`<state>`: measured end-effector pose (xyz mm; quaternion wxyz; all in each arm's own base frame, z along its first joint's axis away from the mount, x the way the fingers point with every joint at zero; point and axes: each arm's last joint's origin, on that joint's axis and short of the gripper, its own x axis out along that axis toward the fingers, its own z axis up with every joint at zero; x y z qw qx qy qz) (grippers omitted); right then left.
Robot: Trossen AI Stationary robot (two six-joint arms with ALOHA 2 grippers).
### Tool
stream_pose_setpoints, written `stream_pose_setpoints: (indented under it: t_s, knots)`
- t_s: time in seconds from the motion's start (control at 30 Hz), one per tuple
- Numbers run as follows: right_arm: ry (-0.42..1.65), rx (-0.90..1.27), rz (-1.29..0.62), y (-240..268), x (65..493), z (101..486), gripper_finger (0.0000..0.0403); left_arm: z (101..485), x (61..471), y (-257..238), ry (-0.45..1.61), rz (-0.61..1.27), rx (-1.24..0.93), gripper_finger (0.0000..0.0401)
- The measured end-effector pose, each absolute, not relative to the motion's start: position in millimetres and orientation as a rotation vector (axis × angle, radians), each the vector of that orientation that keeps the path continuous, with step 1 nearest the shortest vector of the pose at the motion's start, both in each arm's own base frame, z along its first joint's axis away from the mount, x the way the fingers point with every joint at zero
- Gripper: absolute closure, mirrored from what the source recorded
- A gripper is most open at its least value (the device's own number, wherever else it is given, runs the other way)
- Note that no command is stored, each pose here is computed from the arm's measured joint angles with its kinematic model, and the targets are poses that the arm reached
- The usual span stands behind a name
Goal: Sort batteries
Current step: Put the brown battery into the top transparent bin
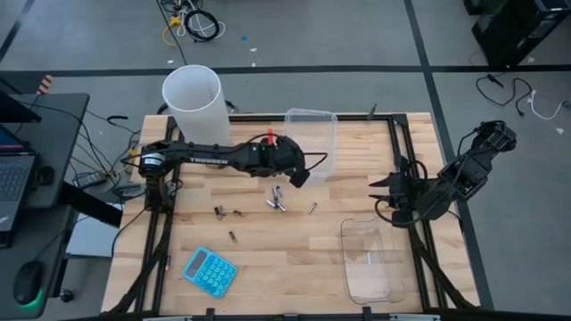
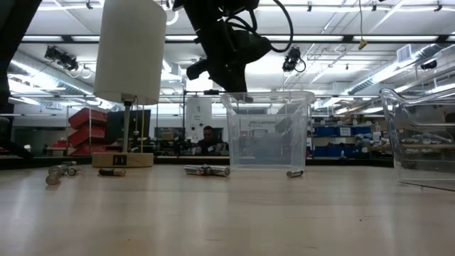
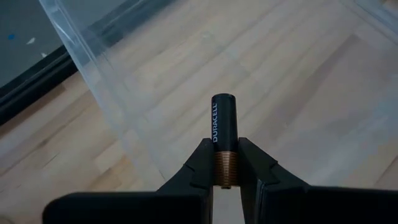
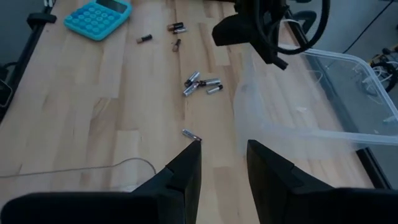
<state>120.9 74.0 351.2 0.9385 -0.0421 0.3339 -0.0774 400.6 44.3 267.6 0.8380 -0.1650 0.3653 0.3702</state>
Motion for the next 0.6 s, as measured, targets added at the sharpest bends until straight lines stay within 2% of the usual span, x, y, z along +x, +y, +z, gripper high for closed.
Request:
stream_pose_setpoints:
  t_s: [0.3, 0.6]
  knots:
    - [0.657, -0.086, -0.143, 75.6, 123.0, 353.4, 0.0288, 267.0, 400.3, 43.7, 0.789, 0.762, -0.355, 0.0348]
    - [0.654, -0.082, -0.143, 75.7, 123.2, 353.5, 0.0288, 267.0, 400.3, 43.7, 0.795, 0.756, -0.342, 0.0345]
